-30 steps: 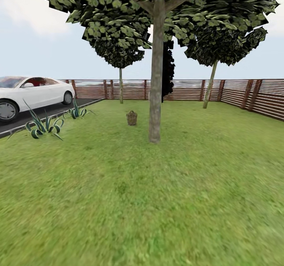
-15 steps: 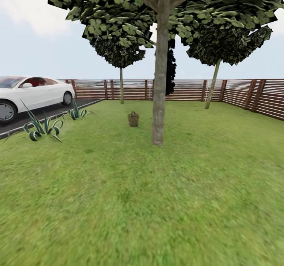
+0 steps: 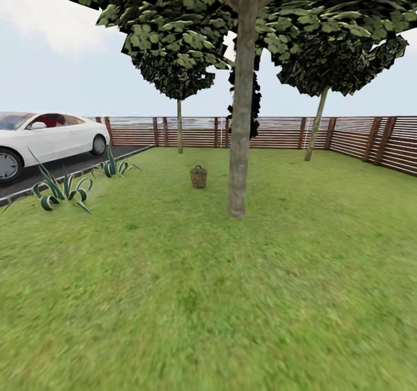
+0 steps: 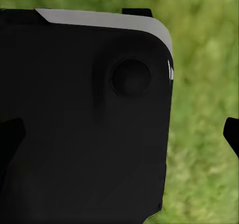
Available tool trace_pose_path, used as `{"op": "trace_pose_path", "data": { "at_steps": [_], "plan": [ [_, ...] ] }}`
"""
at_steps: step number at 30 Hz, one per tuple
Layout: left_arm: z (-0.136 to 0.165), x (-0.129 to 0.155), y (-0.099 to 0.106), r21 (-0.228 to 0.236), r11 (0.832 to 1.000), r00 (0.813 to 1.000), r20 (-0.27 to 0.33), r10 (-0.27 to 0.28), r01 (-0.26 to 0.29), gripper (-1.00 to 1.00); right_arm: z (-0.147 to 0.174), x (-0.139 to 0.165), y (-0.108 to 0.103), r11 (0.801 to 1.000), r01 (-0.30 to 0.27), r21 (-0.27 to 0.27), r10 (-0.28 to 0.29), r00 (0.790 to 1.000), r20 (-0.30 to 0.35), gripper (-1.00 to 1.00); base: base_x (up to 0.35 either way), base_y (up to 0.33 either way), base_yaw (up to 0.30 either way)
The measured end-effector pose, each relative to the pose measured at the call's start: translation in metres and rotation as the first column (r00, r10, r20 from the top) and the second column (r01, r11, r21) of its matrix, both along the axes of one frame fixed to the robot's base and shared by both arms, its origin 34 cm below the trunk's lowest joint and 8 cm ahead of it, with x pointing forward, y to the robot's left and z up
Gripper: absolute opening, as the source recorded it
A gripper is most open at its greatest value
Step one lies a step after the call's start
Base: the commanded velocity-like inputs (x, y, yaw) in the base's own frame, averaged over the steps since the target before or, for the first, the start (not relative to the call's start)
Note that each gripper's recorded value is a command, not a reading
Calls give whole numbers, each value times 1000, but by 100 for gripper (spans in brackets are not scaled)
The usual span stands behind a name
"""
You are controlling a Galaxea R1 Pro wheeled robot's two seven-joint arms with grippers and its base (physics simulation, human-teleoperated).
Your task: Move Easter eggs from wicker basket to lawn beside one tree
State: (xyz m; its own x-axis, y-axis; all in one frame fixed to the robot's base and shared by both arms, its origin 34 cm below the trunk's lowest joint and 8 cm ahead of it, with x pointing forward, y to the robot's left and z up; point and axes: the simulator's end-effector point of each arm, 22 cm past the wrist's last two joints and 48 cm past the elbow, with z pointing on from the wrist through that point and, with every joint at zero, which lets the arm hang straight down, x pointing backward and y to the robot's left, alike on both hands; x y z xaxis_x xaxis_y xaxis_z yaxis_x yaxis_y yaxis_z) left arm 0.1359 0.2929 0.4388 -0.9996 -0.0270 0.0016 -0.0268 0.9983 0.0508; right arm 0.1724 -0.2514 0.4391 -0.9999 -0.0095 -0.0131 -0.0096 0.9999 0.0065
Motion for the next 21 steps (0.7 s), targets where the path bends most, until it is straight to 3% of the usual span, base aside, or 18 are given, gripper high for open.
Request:
{"op": "trace_pose_path", "data": {
  "at_steps": [21],
  "plan": [
    [0,0,0,-1,1000,1000,0,0,0,100,0,0,0,1000,0,0,0,1000,0,100,312,163,0]
  ]
}}
